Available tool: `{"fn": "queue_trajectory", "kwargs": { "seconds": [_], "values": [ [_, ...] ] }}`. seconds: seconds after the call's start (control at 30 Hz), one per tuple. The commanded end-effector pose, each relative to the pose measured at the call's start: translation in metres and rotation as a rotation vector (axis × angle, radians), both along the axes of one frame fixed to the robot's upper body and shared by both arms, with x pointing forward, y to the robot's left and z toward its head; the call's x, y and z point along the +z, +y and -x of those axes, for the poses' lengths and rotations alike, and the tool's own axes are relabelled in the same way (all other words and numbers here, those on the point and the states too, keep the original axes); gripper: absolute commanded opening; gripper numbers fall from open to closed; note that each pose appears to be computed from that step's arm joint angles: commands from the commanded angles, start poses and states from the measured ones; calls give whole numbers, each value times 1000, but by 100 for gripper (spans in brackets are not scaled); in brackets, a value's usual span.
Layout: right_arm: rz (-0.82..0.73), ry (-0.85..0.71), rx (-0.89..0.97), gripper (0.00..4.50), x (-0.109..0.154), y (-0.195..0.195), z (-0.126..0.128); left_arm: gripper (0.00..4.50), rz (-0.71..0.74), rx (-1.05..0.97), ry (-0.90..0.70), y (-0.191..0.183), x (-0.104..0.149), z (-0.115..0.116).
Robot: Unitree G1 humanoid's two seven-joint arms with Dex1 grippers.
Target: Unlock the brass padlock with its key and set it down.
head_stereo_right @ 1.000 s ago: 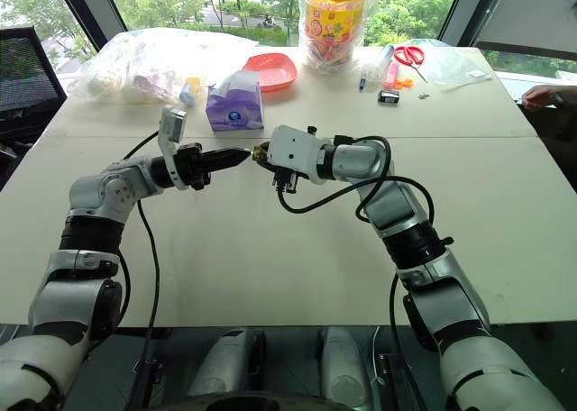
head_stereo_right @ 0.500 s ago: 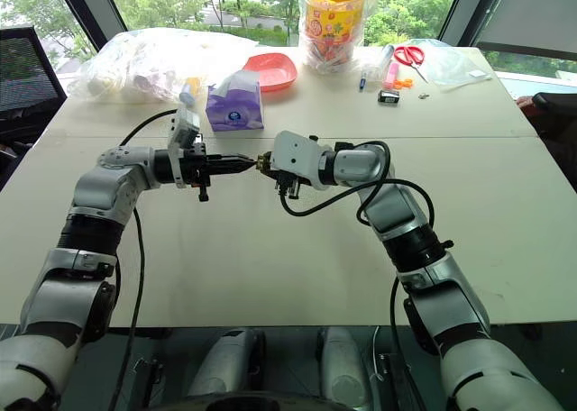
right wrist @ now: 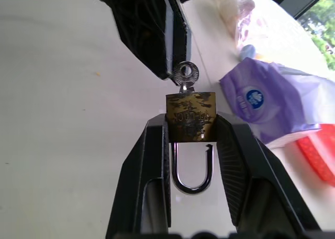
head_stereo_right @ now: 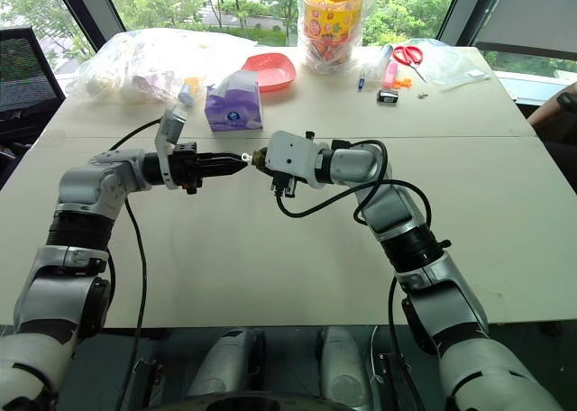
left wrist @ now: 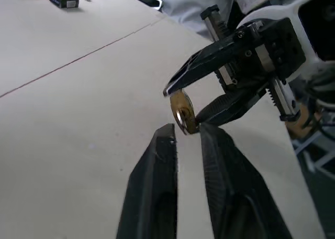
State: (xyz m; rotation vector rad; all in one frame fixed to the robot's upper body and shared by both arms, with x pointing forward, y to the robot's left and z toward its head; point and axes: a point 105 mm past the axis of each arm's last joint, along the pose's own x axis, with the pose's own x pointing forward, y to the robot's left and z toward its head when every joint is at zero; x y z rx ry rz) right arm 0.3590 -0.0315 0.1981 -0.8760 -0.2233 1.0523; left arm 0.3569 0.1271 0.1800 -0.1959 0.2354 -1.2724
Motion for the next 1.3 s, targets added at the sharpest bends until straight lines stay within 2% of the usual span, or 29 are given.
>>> {"fn": "queue_trajectory", "kwargs": {
  "seconds": [0.03,0.3,0.8,0.9,1.03,1.3],
  "values": [
    [1,-113,-7,70,22,4,0,232,33,-1,-56,-7,13,4],
    [27,-131,-33,70,19,6,-4,232,81,57,-75,-15,19,-9],
    [61,-158,-12,70,16,9,2,232,49,46,-107,-19,18,-22],
    [64,-159,-5,70,16,10,4,151,51,30,-105,-23,18,-21],
    [68,-162,2,70,16,12,5,1,56,28,-106,-26,18,-22],
    [65,-151,10,70,14,13,8,1,43,27,-108,-28,16,-23]
  ]
}}
